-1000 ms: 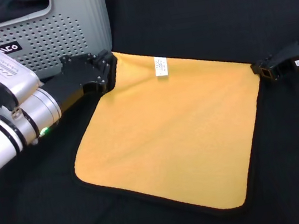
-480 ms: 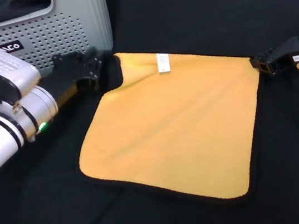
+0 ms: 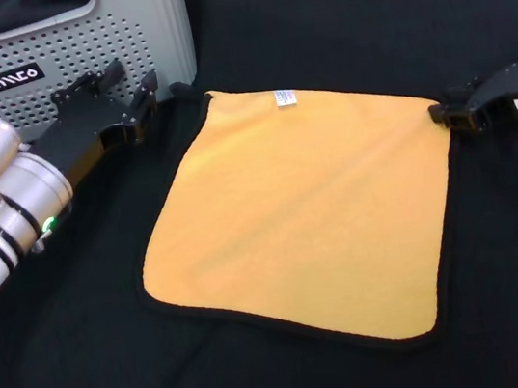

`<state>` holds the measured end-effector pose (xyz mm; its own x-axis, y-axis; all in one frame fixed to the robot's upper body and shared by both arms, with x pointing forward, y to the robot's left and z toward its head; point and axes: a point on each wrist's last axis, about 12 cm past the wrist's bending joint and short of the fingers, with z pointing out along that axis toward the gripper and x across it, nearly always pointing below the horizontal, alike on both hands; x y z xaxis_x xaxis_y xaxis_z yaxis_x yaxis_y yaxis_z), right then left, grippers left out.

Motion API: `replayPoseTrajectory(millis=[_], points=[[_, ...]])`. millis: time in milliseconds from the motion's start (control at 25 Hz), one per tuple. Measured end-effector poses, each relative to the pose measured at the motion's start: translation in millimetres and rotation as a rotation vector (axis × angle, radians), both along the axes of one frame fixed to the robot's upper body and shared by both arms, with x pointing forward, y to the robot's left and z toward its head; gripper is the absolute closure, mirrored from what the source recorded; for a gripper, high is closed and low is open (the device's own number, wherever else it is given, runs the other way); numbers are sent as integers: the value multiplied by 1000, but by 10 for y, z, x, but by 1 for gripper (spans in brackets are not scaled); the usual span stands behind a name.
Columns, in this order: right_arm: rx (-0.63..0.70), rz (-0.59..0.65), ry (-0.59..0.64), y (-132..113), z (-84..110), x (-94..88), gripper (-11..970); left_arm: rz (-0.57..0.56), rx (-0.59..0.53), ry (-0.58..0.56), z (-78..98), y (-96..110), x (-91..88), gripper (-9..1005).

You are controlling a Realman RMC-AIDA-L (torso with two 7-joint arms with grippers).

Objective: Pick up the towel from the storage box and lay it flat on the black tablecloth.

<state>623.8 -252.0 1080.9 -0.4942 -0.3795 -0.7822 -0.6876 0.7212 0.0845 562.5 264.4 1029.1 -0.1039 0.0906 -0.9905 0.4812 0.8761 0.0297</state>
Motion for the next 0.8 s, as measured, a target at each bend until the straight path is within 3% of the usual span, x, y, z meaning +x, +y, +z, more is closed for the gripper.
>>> replayPoseTrajectory(millis=[120,240,440,680,800], points=[[48,60,-88,-21,96,-83,626,-5,-35,-33,11,49,-92,522],[66,74,-150,-62,218,-119,532,1,-71,-61,15,105,-189,522],[76,51,-269,-285,448,-304,283,-19,-123,-108,29,156,-355,522],[158,118,-391,-290,568,-512,75,-16,-203,-182,65,250,-588,522],[230,162,-451,-280,598,-603,75,-21,-244,-220,92,283,-696,522]])
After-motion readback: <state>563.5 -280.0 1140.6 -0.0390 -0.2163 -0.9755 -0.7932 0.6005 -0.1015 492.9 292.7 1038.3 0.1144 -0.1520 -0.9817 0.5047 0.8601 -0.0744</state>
